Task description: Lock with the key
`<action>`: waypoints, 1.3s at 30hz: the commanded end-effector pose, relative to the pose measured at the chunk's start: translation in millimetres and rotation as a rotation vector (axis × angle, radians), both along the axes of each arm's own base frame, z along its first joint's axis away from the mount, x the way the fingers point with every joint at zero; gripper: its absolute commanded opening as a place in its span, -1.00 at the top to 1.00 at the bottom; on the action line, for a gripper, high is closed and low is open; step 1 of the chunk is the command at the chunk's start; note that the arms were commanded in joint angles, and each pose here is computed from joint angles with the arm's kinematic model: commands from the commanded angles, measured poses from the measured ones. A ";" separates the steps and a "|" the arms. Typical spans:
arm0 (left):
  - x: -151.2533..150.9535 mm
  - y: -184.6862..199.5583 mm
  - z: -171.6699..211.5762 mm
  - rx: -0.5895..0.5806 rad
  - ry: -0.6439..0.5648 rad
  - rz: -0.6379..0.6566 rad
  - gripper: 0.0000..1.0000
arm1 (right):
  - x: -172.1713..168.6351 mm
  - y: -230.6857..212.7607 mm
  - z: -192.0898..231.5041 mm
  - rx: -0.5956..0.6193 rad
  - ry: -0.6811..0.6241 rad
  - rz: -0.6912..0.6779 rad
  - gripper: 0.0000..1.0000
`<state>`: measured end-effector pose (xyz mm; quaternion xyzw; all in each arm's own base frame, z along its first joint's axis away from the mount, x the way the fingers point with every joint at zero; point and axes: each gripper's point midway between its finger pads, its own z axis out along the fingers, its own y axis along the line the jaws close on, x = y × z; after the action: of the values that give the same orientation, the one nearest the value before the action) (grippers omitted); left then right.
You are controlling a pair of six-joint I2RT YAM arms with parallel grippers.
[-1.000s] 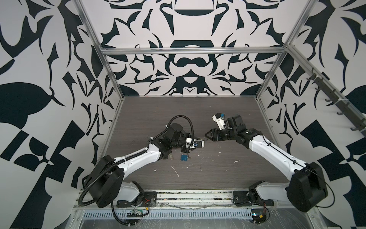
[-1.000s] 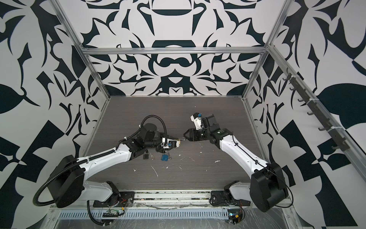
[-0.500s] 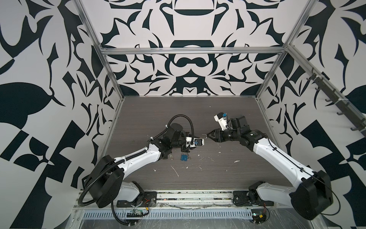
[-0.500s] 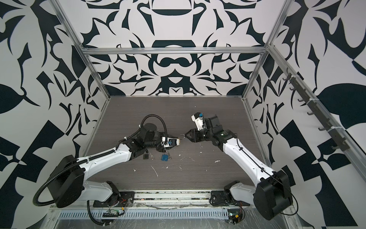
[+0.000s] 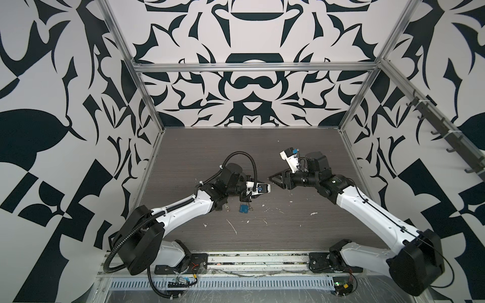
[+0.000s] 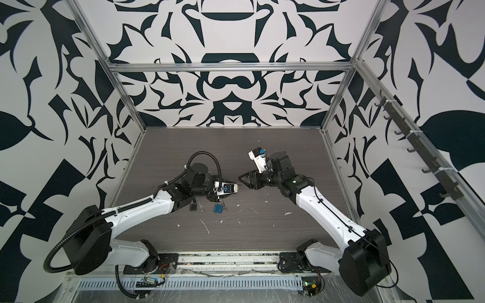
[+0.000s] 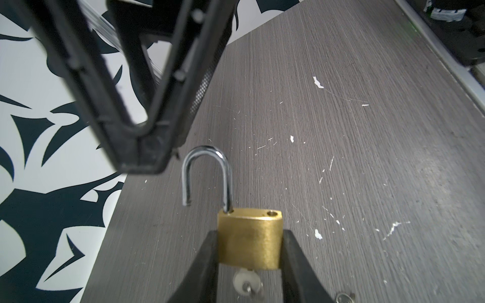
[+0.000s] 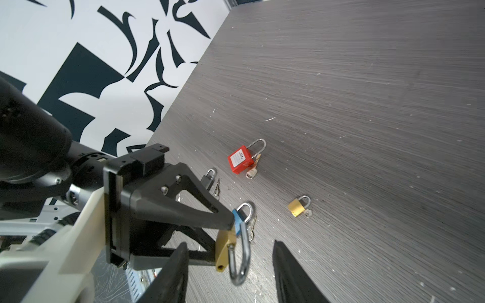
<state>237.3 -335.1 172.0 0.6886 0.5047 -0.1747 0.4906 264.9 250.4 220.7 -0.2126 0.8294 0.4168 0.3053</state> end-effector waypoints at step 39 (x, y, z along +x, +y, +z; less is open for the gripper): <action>-3.5 -5.8 19.3 -0.036 -0.034 -0.044 1.00 | -6.5 23.3 6.9 -0.049 -0.107 0.073 -0.35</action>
<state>234.6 -335.9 171.8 0.6912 0.5005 -0.1810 0.4888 256.3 278.2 224.7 -0.2681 0.8159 0.4110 0.3058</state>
